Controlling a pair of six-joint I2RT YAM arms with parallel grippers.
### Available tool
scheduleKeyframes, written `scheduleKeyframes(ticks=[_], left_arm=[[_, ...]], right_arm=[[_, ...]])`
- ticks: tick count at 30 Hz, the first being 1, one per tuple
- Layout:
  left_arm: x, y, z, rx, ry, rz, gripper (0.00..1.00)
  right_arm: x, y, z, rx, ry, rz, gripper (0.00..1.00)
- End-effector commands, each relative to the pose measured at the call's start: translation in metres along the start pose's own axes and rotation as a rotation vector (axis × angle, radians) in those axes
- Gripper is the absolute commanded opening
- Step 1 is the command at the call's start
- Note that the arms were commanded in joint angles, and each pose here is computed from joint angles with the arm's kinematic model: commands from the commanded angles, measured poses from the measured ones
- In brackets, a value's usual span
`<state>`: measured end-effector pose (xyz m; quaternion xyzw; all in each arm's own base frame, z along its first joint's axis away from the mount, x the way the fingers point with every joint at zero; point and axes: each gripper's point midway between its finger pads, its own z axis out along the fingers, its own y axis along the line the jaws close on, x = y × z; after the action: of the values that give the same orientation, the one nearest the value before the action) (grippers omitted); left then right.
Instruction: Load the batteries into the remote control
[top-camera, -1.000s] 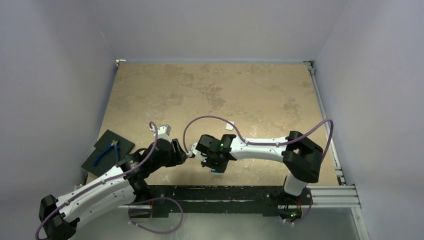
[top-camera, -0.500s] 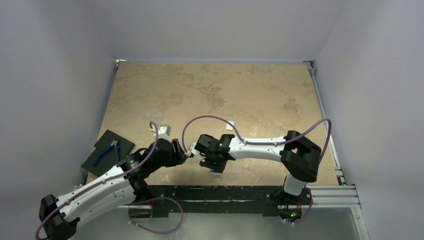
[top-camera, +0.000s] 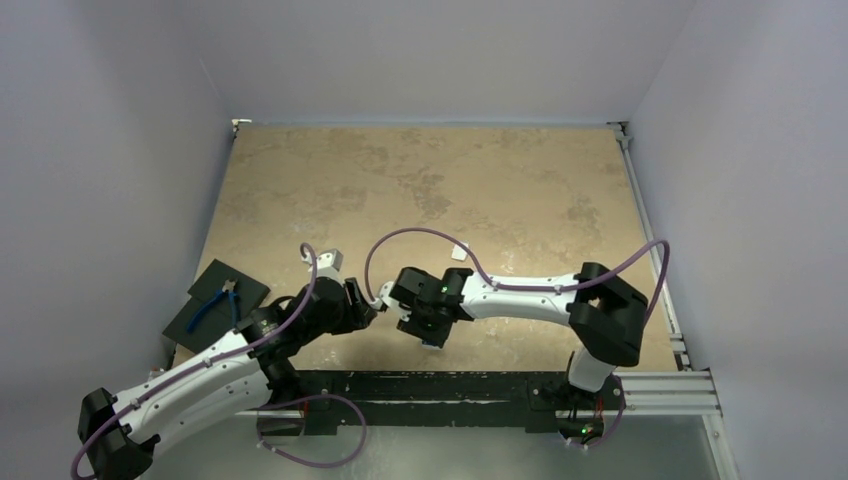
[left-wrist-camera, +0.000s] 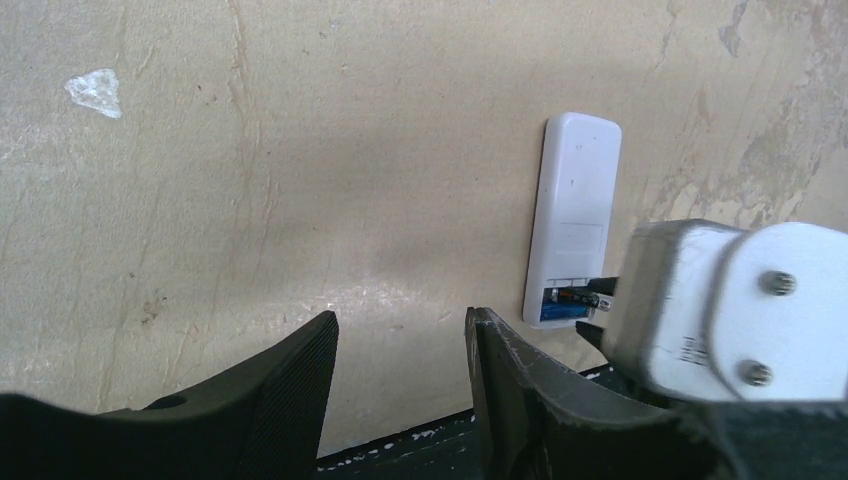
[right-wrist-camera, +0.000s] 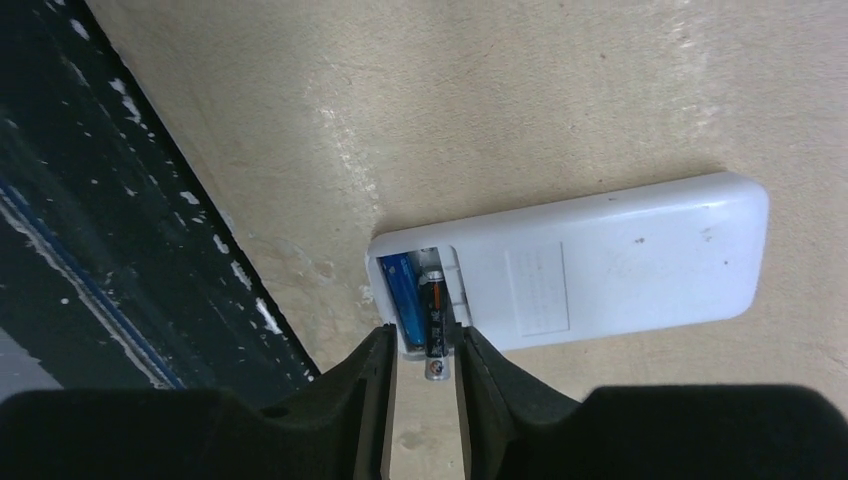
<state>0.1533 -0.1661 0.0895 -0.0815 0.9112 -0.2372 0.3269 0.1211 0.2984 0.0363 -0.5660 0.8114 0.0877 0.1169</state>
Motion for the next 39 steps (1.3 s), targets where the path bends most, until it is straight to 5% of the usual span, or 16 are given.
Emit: scheduleKeyframes(ticks=[1,23,39], left_arm=[[0.002,-0.003,0.002,0.016,0.008,-0.004,0.5],[0.033,-0.028,0.027,0.141,0.147,-0.008,0.5],[0.061,-0.049,0.042,0.26,0.271,-0.011,0.5]], right_arm=[[-0.028,0.004,-0.031,0.004,-0.147,0.076,0.35],[-0.004,-0.016,-0.049,0.161,-0.281,0.604,0.33],[0.006,-0.018,-0.05,0.098,-0.404,0.891,0.3]])
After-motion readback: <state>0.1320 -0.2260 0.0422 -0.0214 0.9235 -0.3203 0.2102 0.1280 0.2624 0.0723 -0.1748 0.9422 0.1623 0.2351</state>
